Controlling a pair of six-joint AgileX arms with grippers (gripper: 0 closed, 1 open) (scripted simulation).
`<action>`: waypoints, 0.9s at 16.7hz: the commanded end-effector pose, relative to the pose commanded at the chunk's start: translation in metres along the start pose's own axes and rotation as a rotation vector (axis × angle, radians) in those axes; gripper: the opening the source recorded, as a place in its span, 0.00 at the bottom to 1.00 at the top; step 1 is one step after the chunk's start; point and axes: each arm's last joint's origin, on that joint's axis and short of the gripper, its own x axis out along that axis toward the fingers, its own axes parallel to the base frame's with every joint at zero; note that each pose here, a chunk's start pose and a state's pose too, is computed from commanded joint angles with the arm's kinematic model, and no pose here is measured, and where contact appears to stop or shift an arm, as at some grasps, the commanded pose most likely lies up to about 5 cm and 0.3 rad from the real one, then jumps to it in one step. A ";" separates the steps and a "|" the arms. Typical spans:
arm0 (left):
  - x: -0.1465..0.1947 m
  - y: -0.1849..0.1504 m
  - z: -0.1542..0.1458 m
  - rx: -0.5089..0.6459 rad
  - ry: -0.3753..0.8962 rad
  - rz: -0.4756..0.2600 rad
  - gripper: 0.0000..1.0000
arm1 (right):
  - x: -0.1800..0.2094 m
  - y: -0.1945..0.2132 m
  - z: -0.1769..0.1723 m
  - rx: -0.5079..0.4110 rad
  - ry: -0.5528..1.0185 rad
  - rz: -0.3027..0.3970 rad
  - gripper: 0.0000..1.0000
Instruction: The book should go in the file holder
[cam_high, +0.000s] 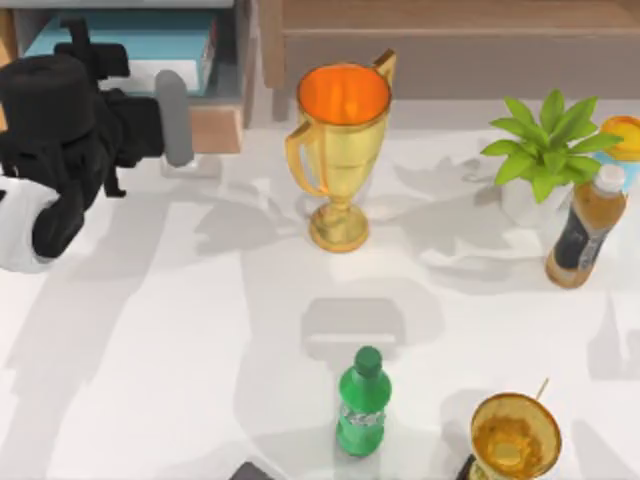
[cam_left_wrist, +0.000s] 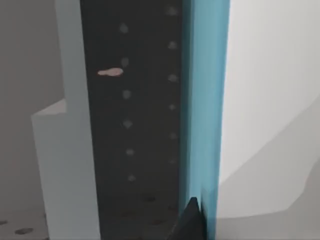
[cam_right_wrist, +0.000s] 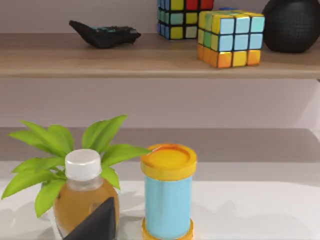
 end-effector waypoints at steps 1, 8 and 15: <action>0.000 0.000 0.000 0.000 0.000 0.000 0.00 | 0.000 0.000 0.000 0.000 0.000 0.000 1.00; 0.000 0.000 0.000 0.000 0.000 0.000 0.53 | 0.000 0.000 0.000 0.000 0.000 0.000 1.00; 0.000 0.000 0.000 0.000 0.000 0.000 1.00 | 0.000 0.000 0.000 0.000 0.000 0.000 1.00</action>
